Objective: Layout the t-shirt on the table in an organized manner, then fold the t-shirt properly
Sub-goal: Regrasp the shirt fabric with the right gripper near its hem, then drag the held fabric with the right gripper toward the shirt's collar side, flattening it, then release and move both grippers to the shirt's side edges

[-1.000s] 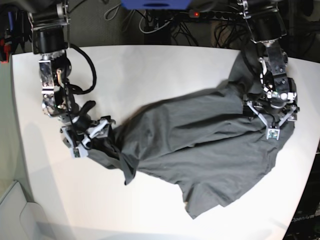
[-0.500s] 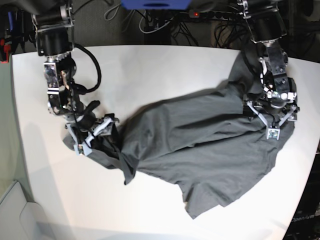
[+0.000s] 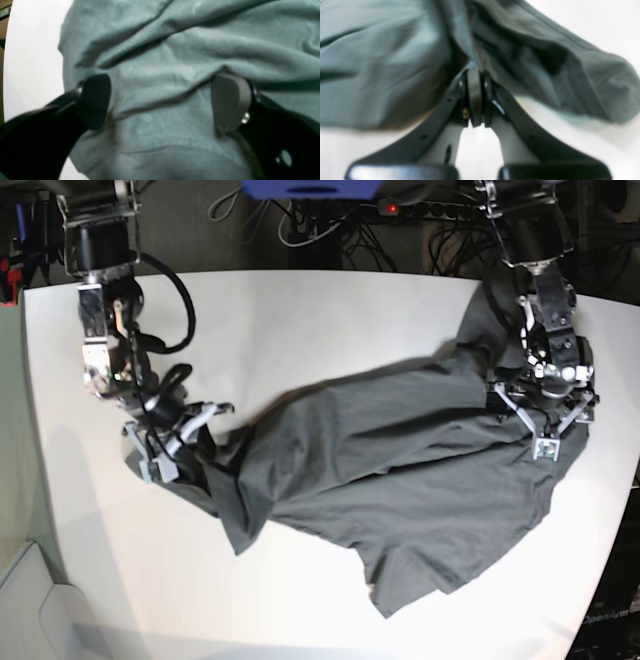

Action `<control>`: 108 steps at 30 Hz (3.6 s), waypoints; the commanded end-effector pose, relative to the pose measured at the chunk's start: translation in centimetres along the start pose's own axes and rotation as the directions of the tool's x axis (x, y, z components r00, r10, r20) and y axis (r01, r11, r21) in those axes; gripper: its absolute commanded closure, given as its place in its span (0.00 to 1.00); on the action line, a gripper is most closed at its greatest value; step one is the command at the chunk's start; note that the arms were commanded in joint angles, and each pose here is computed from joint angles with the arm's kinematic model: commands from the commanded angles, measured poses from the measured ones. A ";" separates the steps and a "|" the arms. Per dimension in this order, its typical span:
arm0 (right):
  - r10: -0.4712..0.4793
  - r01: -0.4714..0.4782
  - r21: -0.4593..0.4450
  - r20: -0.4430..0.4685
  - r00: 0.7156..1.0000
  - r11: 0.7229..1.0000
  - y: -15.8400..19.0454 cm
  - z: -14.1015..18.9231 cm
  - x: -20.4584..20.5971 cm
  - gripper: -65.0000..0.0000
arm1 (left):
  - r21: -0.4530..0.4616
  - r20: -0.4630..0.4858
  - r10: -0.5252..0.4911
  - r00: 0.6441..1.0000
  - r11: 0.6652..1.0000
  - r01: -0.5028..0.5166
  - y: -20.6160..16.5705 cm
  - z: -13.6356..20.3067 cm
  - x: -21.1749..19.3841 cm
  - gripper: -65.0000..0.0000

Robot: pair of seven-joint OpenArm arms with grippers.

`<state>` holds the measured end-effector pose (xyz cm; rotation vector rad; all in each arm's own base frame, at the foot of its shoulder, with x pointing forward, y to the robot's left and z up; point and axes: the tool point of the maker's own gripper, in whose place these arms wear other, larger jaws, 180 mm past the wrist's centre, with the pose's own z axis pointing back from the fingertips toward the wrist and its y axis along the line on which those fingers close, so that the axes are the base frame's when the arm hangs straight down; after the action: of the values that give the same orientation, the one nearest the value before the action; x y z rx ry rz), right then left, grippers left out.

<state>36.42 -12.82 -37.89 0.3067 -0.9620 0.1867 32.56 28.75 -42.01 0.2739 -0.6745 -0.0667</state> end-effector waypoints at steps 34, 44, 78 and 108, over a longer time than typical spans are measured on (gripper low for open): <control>0.006 0.027 0.132 -0.247 0.969 0.991 8.5 20.3 -14.4 1.00 | 0.066 -0.048 -0.056 0.997 0.996 0.059 3.1 0.2 0.5 0.05; -0.007 0.062 0.158 -0.326 0.945 0.985 9.9 22.4 -16.8 1.00 | 0.072 -0.007 -0.148 0.989 0.986 0.148 3.0 0.8 2.5 0.05; 0.063 0.044 0.366 -0.275 0.959 0.929 14.6 20.2 -16.0 0.54 | 0.087 0.109 -0.298 0.948 0.953 0.289 4.3 4.0 7.2 0.05; 0.317 -0.272 0.220 -0.205 0.926 0.937 3.8 0.8 3.2 1.00 | 0.176 -0.238 -0.097 0.967 0.974 0.141 6.1 10.7 -6.0 0.99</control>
<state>35.36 -9.54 -35.81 0.2989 -0.6896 0.5784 20.05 32.90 -37.01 0.4845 -0.3923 -0.0815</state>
